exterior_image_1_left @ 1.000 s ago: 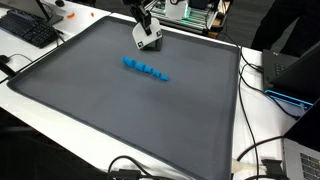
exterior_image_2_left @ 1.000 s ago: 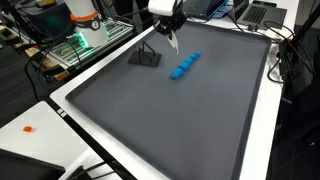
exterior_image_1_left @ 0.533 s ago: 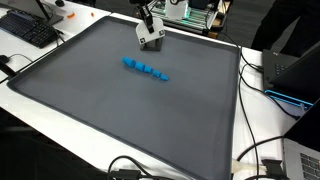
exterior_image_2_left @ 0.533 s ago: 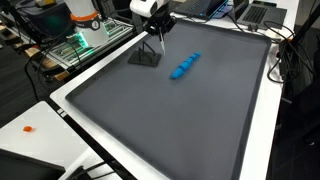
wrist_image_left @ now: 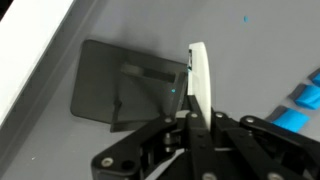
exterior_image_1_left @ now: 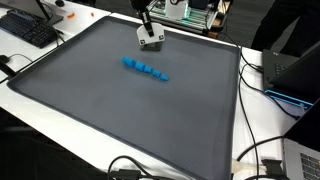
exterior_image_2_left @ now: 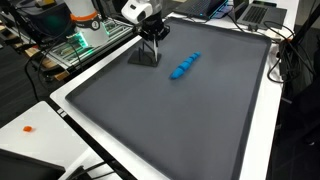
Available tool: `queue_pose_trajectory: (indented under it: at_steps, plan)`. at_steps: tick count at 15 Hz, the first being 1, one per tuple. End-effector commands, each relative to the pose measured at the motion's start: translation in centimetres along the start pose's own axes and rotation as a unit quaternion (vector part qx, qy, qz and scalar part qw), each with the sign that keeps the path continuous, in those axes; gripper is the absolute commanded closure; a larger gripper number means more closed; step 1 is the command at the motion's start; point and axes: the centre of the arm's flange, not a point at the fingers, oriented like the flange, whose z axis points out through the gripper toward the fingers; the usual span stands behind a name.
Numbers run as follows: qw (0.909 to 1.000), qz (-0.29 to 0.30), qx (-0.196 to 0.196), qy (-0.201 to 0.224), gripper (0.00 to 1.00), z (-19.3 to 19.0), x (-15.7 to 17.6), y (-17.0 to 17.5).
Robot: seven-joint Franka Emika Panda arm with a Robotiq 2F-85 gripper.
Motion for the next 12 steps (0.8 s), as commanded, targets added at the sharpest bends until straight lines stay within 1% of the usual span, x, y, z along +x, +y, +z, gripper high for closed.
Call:
queue_pose_trajectory:
  at_steps: [1, 12]
  plan:
    - [0.9996, 0.026, 0.000, 0.015, 0.99, 0.7, -0.8, 1.1]
    - [0.9979, 0.046, 0.011, 0.044, 0.99, 1.9, -0.7, 1.2]
